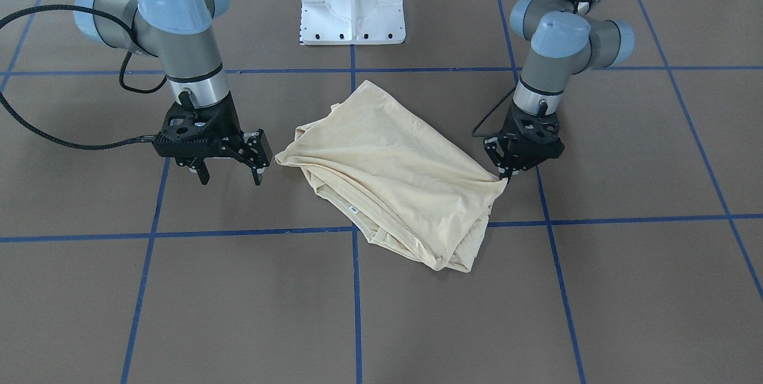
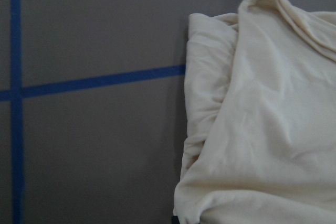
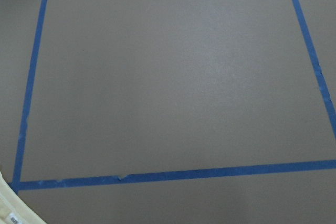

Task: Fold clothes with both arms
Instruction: 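Grasp the shirt edge with the left gripper and drag it farther from the robot, then release the shirt with the left gripper while the right gripper reaches over the shirt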

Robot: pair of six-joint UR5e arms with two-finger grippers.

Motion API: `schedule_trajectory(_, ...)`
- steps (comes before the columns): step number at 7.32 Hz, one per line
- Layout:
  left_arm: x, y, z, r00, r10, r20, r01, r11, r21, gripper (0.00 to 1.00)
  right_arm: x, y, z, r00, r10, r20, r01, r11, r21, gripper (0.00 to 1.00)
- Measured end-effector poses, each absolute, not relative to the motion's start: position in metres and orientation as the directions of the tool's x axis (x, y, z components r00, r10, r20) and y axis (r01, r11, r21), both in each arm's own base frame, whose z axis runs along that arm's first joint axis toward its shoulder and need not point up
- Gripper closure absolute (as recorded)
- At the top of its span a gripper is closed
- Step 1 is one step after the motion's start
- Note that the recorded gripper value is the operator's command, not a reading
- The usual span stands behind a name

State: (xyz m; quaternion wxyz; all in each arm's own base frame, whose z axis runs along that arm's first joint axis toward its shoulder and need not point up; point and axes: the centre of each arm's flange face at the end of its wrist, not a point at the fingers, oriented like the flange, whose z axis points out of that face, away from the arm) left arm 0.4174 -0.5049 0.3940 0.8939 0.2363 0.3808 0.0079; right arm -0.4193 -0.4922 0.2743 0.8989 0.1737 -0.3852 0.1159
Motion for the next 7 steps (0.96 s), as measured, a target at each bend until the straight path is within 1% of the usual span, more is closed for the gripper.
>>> schedule_trajectory(2, 0.432, -0.611, 0.391, 0.728, 0.184, -0.661, 0.214, 0.854, 0.474, 1.00, -0.420, -0.492, 0.274, 0.677, 0.075, 0.733, -0.342, 0.913, 0.223, 0.00)
schedule_trajectory(3, 0.439, -0.652, 0.382, 0.733, 0.191, -0.653, 0.224, 0.839, 0.496, 0.94, -0.420, -0.492, 0.274, 0.677, 0.074, 0.733, -0.341, 0.913, 0.223, 0.00)
schedule_trajectory(4, 0.436, -0.679, 0.376, 0.742, 0.204, -0.638, 0.220, 0.826, 0.519, 0.01, -0.421, -0.492, 0.274, 0.677, 0.074, 0.732, -0.340, 0.914, 0.223, 0.00)
schedule_trajectory(5, 0.430, -0.690, 0.375, 0.749, 0.219, -0.626, 0.210, 0.817, 0.537, 0.00, -0.424, -0.491, 0.273, 0.676, 0.073, 0.733, -0.339, 0.915, 0.221, 0.00)
schedule_trajectory(7, 0.416, -0.688, 0.389, 0.735, 0.286, -0.615, 0.178, 0.793, 0.582, 0.00, -0.437, -0.489, 0.263, 0.663, 0.080, 0.744, -0.343, 0.916, 0.207, 0.00)
